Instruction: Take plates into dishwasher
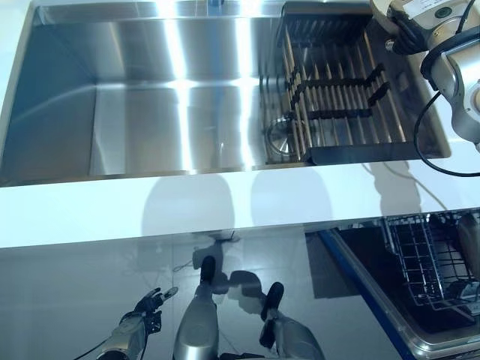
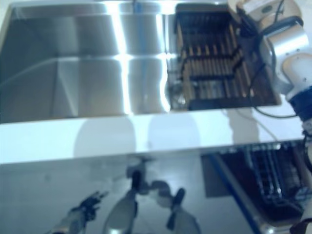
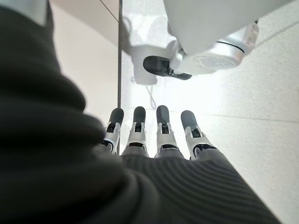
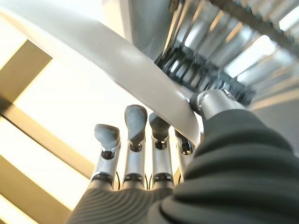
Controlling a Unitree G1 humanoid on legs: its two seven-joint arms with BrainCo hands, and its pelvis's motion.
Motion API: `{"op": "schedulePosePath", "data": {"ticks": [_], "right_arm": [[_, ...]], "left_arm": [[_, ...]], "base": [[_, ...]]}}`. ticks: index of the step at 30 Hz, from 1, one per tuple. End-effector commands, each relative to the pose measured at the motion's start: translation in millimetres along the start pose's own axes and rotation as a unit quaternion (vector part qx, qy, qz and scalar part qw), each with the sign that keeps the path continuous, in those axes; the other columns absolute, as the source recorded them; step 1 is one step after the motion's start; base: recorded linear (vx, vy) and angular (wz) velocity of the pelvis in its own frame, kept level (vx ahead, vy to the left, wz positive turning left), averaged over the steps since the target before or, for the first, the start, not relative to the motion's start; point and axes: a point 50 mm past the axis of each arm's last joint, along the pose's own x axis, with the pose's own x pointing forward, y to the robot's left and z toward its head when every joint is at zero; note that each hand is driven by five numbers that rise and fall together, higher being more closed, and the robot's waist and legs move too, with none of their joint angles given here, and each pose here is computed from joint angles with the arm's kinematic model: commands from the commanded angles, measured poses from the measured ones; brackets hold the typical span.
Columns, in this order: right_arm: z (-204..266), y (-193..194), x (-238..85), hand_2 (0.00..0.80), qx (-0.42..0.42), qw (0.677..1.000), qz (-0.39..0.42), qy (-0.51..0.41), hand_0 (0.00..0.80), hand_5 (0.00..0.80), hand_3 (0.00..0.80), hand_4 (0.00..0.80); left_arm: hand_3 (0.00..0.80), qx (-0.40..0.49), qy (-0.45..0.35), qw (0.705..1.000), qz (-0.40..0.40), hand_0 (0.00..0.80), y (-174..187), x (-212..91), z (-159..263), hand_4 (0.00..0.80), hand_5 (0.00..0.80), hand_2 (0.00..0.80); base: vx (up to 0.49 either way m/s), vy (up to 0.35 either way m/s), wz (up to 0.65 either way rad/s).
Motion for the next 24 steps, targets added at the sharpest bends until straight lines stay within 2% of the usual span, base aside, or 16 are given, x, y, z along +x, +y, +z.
{"op": "schedulePosePath", "data": {"ticks": [1, 4, 6, 7, 8, 13, 24], "right_arm": [[-31.7, -20.9, 0.9, 0.800, 0.096, 0.992, -0.041, 0.076, 0.800, 0.800, 0.800, 0.800], [-38.8, -13.1, -0.1, 0.800, 0.203, 0.975, -0.019, 0.093, 0.800, 0.800, 0.800, 0.800], [-43.9, 5.6, -3.1, 0.800, 0.322, 0.941, 0.014, 0.108, 0.800, 0.800, 0.800, 0.800], [-45.4, 11.1, -4.4, 0.800, 0.351, 0.929, 0.021, 0.114, 0.800, 0.800, 0.800, 0.800], [-45.6, 12.0, -4.7, 0.800, 0.353, 0.928, 0.022, 0.114, 0.800, 0.800, 0.800, 0.800], [-65.7, 36.3, -17.3, 0.800, 0.452, 0.879, 0.049, 0.146, 0.800, 0.800, 0.800, 0.800], [-97.9, 66.0, -45.5, 0.800, 0.569, 0.794, 0.129, 0.174, 0.800, 0.800, 0.800, 0.800]], "left_arm": [[0.000, 0.046, 0.052, 0.997, 0.027, 0.000, 21.3, -10.6, -36.1, 0.000, 0.000, 0.000], [0.000, 0.055, 0.056, 0.997, 0.026, 0.000, 22.1, -11.6, -40.3, 0.000, 0.000, 0.000], [0.000, 0.064, 0.062, 0.996, 0.026, 0.000, 22.3, -11.9, -43.4, 0.000, 0.000, 0.000], [0.000, 0.067, 0.064, 0.995, 0.027, 0.000, 22.9, -12.1, -44.4, 0.000, 0.000, 0.000], [0.000, 0.068, 0.064, 0.995, 0.027, 0.000, 23.4, -12.2, -44.5, 0.000, 0.000, 0.000], [0.000, 0.085, 0.079, 0.993, 0.028, 0.000, 25.2, -13.0, -52.8, 0.000, 0.000, 0.000], [0.000, 0.113, 0.102, 0.988, 0.024, 0.000, 29.5, -13.1, -57.8, 0.000, 0.000, 0.000]], "base": [[0.023, -0.003, -0.08], [0.024, 0.004, -0.14], [0.040, 0.007, -0.17], [0.028, -0.006, -0.21], [0.027, -0.015, -0.29], [0.042, -0.027, -0.28], [0.053, -0.014, -0.30]]}}
